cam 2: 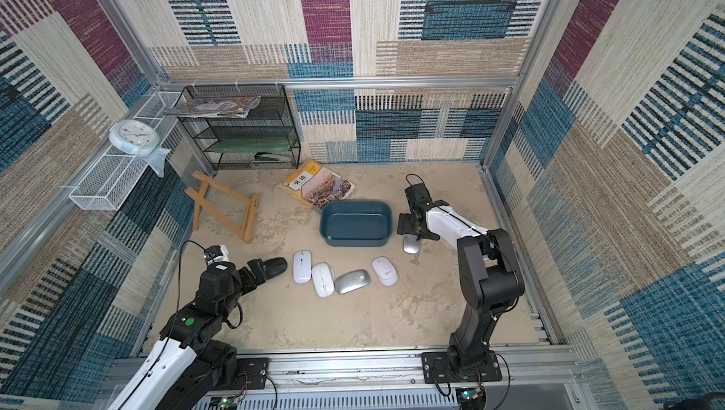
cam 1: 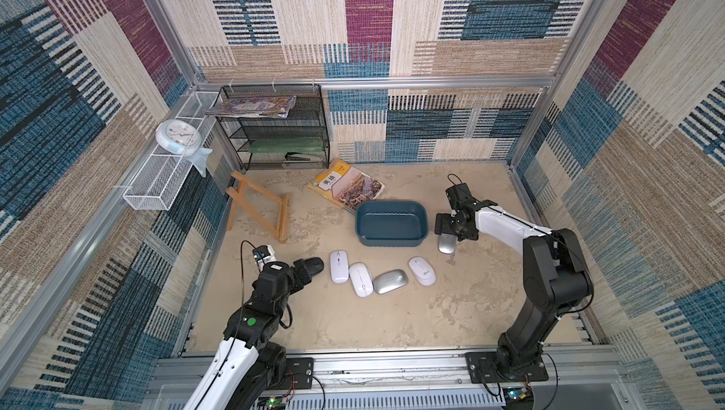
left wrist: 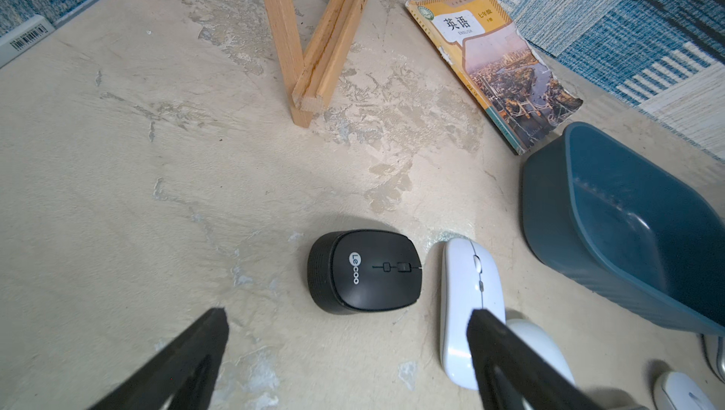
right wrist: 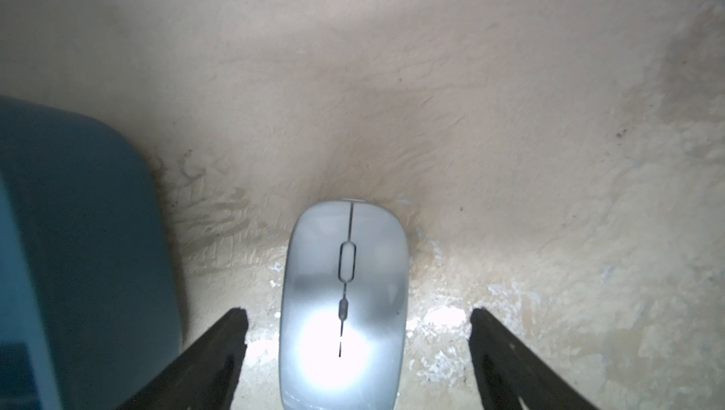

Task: Take out the mouse from the storage box
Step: Place the mouse at the center of the board, then reset both arms

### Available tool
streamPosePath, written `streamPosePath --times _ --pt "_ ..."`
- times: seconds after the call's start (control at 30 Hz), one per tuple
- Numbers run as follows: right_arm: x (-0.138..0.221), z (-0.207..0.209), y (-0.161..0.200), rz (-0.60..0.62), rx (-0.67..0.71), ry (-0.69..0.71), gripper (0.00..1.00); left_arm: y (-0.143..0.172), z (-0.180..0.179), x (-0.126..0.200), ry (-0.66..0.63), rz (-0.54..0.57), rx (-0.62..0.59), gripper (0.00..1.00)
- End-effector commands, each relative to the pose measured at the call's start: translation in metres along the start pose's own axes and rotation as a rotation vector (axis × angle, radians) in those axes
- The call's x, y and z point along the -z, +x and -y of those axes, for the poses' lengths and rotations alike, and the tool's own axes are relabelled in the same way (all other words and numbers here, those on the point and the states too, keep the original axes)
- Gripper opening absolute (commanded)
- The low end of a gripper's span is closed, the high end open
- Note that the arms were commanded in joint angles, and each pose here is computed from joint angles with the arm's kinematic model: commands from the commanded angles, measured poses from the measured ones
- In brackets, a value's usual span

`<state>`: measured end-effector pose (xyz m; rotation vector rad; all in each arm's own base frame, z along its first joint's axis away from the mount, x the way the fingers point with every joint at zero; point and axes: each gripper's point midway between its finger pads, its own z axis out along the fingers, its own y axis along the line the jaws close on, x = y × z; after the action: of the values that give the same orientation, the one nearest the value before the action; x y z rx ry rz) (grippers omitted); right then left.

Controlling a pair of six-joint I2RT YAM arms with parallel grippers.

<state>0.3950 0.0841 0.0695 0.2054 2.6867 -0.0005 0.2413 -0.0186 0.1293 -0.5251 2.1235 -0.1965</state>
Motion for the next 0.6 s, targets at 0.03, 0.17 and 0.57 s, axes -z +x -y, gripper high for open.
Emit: streamPosePath --times 0.03,0.17,0.57 --pt "0.037 -0.003 -0.017 0.101 0.005 -0.051 0.92 -0.003 0.006 0.001 0.029 0.009 -0.009 0.99" --pt "0.080 -0.003 -0.028 0.207 0.011 -0.104 0.93 -0.010 0.010 0.008 0.033 0.003 0.001 0.99" --pt "0.191 -0.014 -0.029 0.483 0.076 -0.342 0.96 -0.041 0.028 0.048 0.158 0.073 0.158 0.99"
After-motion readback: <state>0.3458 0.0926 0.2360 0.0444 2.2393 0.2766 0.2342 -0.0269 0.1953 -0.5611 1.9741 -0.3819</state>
